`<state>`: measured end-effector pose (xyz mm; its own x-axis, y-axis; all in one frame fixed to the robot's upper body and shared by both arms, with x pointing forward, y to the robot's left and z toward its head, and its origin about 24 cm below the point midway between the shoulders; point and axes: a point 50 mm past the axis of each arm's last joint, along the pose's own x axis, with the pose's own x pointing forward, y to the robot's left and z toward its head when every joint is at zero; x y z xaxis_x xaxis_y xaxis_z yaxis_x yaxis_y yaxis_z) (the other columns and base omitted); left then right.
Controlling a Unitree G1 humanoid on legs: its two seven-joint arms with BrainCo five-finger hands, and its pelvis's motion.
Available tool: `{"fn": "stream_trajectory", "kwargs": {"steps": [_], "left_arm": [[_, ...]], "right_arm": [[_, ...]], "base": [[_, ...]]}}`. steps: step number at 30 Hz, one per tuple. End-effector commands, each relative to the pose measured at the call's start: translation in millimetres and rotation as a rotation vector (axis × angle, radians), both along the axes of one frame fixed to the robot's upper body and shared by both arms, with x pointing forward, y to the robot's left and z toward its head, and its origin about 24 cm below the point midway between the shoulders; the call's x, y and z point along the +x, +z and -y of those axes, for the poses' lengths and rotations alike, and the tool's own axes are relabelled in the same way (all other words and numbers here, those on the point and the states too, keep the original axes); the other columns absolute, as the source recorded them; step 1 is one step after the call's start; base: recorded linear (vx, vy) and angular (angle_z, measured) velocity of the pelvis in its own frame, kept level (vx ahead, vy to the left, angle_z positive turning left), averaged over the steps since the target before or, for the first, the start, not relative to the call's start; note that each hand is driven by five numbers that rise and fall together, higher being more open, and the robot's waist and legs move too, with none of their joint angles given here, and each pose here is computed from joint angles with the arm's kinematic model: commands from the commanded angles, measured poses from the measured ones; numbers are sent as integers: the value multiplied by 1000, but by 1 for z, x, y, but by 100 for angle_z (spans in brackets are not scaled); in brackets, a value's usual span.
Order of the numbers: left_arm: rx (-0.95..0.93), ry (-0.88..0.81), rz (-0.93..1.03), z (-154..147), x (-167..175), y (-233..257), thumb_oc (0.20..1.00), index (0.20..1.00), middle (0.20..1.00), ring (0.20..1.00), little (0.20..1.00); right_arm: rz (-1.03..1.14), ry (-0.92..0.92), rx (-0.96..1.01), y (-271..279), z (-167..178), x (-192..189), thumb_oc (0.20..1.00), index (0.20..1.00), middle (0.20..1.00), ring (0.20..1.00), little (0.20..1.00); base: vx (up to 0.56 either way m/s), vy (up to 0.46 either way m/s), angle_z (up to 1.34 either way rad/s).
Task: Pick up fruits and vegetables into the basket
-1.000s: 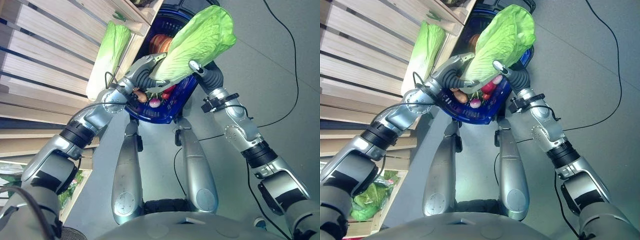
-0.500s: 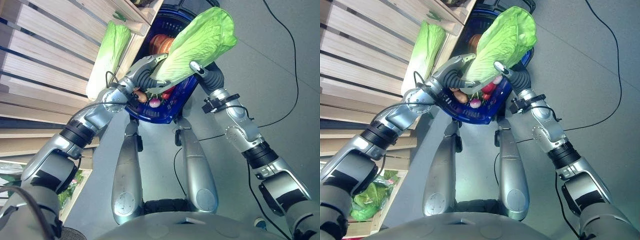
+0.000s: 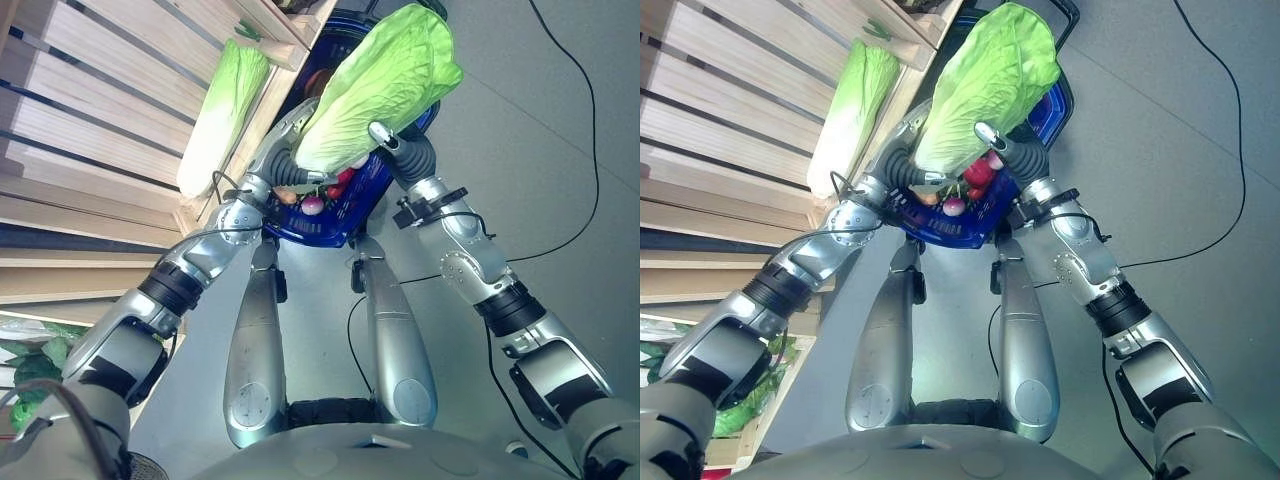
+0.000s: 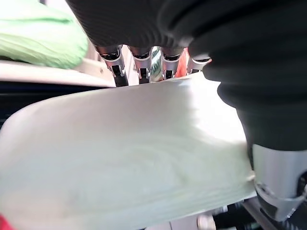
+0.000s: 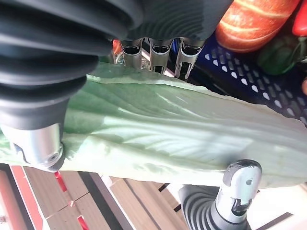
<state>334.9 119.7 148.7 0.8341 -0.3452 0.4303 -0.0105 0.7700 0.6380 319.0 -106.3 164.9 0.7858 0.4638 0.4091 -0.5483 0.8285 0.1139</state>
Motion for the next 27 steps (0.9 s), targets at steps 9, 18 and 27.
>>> {"fn": "stream_trajectory", "kwargs": {"steps": [9, 18, 27], "left_arm": [[-315, 188, 155, -25, 2, 24, 1000, 1000, 1000, 1000, 1000], [-371, 243, 209, -36, 1, 29, 1000, 1000, 1000, 1000, 1000], [-466, 324, 237, -51, 3, 30, 1000, 1000, 1000, 1000, 1000]], "right_arm": [[229, 95, 119, 42, -19, -27, 200, 200, 200, 200, 200], [230, 34, 112, 40, -12, -24, 200, 200, 200, 200, 200], [233, -76, 98, 39, 1, -18, 200, 200, 200, 200, 200]], "base": [[1, -1, 2], [0, 0, 0], [0, 0, 0]]}}
